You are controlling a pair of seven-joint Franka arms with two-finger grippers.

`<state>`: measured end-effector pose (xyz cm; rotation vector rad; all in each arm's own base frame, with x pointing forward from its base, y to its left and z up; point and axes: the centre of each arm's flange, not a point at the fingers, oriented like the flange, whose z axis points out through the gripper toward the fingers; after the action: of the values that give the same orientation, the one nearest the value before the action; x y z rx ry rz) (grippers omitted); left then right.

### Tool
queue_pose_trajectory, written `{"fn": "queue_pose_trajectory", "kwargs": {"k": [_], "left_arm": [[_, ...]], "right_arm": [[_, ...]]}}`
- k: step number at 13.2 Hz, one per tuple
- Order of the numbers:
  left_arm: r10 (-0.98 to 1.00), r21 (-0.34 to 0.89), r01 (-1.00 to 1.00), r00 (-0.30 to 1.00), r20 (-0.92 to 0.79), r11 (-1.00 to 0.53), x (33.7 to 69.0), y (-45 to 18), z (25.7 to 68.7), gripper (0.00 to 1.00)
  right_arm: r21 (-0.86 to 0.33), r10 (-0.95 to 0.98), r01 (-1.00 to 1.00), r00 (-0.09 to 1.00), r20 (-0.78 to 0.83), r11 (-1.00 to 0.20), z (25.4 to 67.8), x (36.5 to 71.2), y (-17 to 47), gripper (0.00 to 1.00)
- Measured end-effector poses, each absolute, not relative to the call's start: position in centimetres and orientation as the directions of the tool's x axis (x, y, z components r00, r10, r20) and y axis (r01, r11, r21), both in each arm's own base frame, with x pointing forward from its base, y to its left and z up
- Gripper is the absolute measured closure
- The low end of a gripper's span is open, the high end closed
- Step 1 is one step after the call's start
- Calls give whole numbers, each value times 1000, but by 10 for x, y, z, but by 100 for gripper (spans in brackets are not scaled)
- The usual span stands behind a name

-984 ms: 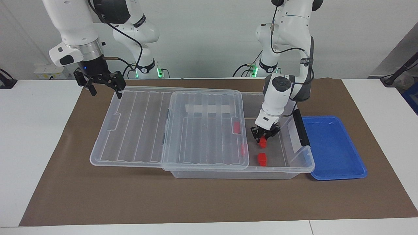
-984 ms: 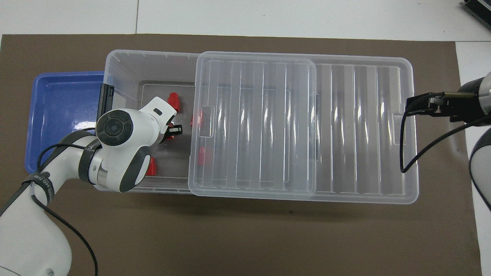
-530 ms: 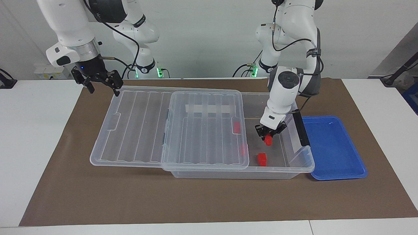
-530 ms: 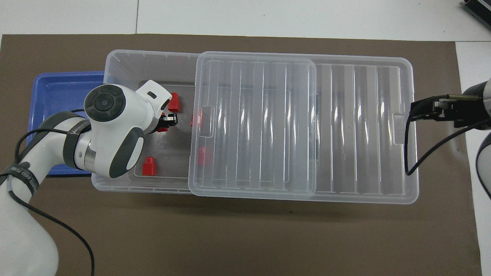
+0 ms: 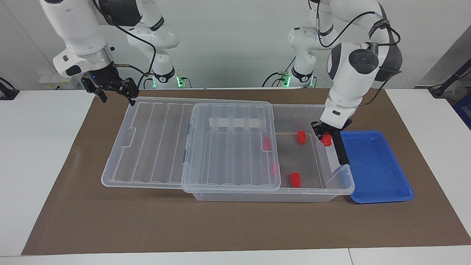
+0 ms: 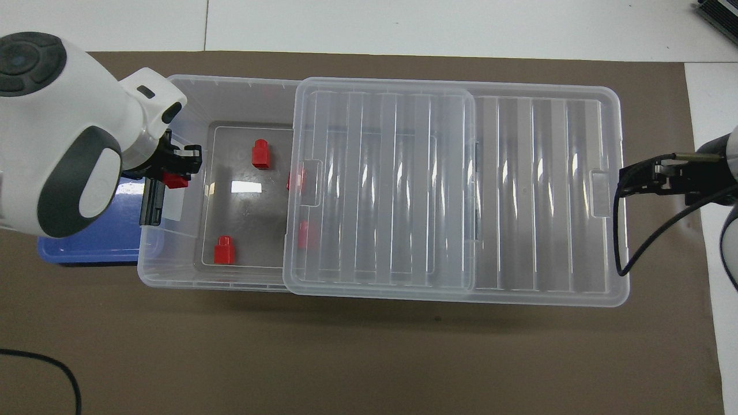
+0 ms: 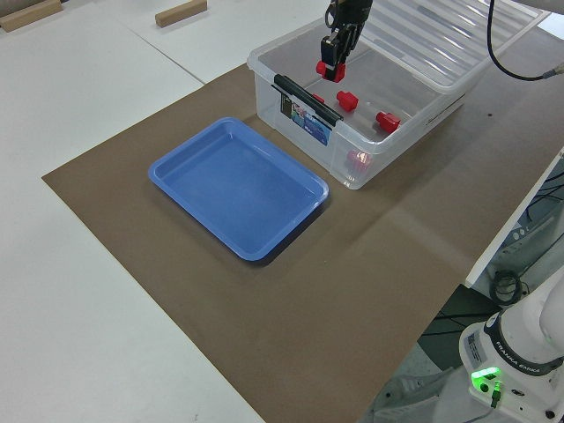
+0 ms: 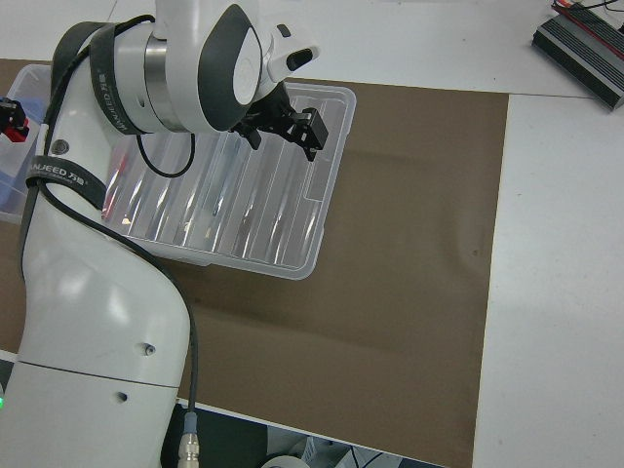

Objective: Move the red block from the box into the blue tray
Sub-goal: 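Lift the red block and carry it to the blue tray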

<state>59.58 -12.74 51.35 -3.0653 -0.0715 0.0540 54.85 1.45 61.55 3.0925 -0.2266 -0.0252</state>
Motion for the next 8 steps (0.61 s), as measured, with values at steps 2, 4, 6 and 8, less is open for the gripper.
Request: {"fn": "queue_pose_trajectory", "kwargs": {"k": [2, 4, 6, 8], "left_arm": [[-18, -73, -22, 998, -55, -997, 598, -83, 535, 66], [-85, -66, -89, 995, -60, -994, 598, -38, 547, 66], [-143, -58, -147, 988, -66, -987, 599, 3, 548, 66], [-168, -56, -171, 984, -57, -984, 599, 32, 543, 66]], "right_arm": [[42, -146, -146, 989, -13, -988, 616, 548, 14, 0], [42, -146, -146, 989, -13, -988, 616, 548, 14, 0], [42, -146, -146, 989, -13, -988, 616, 548, 14, 0], [42, -146, -146, 989, -13, -988, 616, 548, 14, 0]]}}
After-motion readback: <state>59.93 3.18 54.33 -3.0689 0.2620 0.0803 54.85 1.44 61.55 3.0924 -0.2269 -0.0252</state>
